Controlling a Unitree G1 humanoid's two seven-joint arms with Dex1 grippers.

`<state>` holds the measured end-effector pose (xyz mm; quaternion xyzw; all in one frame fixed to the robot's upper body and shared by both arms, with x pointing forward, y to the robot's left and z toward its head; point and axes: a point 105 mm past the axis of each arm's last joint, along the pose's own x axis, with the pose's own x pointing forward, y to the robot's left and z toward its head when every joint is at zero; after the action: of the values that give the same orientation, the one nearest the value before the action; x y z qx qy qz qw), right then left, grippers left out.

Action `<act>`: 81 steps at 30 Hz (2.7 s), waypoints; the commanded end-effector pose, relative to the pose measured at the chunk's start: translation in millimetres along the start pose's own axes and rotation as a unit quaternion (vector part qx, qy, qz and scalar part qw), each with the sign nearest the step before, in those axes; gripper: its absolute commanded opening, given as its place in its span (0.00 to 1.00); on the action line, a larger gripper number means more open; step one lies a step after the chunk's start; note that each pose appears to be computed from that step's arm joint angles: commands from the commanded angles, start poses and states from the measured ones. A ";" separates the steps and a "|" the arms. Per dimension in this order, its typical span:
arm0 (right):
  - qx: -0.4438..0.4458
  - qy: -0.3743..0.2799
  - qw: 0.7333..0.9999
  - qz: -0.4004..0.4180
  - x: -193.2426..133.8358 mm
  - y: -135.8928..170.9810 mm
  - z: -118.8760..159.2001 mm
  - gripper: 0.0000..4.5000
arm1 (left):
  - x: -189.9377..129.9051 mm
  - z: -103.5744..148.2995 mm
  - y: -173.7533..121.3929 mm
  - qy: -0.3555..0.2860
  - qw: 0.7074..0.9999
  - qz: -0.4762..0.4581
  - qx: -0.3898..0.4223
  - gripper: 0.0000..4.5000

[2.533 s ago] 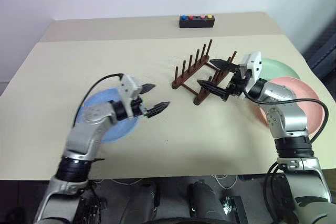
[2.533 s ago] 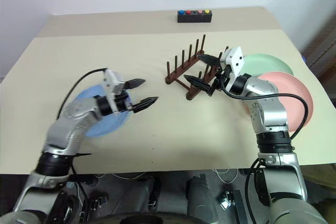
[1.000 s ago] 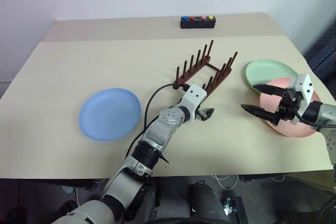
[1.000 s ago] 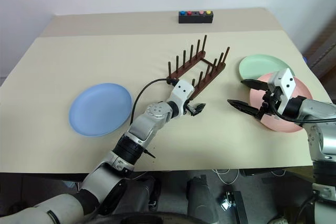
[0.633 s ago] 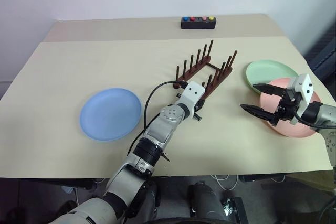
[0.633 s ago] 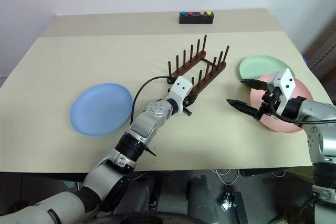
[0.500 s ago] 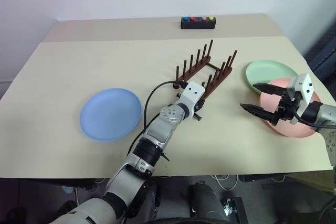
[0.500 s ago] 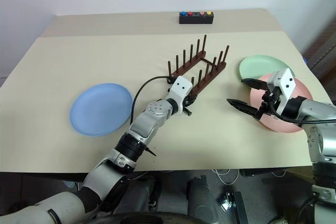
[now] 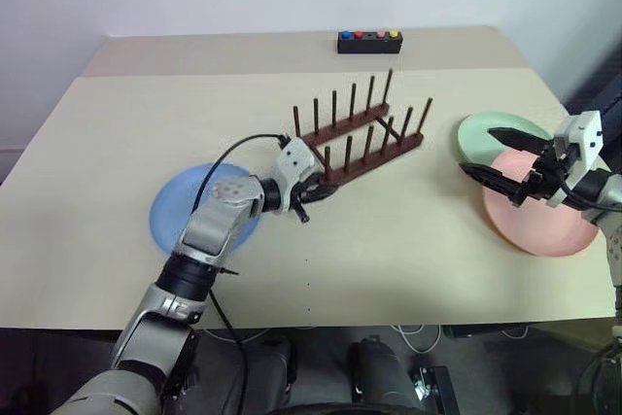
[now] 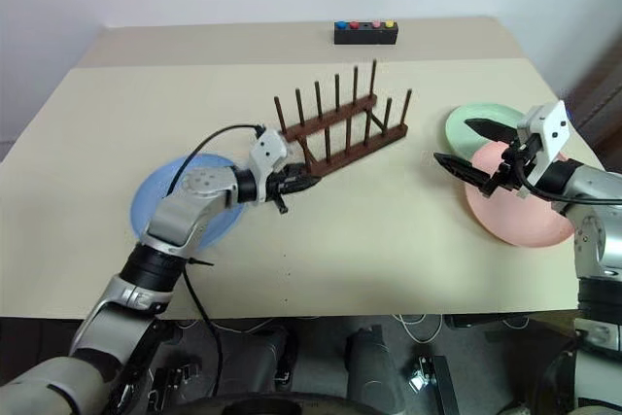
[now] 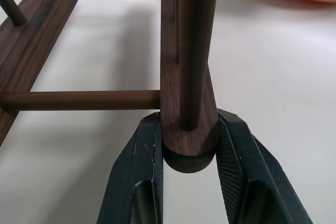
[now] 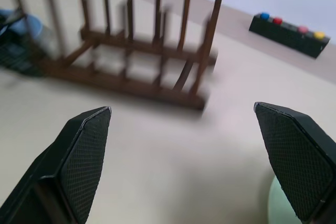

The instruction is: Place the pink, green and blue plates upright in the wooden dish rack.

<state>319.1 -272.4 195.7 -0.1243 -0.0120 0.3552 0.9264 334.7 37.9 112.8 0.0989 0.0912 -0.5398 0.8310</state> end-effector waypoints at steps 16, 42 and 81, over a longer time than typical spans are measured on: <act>0.005 0.002 0.999 0.033 -26.0 15.5 7.8 1.00 | 5.9 -7.3 -17.1 0.017 0.992 -0.093 0.084 0.17; 0.042 -0.018 0.996 0.078 -12.9 33.1 4.1 0.38 | -37.9 55.7 -3.8 -0.092 0.992 -0.084 -0.003 0.14; 0.023 -0.003 0.996 0.082 -3.7 41.2 -9.5 0.02 | -33.5 22.2 1.4 -0.056 0.991 -0.085 0.083 0.00</act>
<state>291.8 -243.6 162.6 -0.0841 0.0289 0.4379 0.8946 317.4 56.7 148.8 0.1166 -0.0023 -0.6380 0.7612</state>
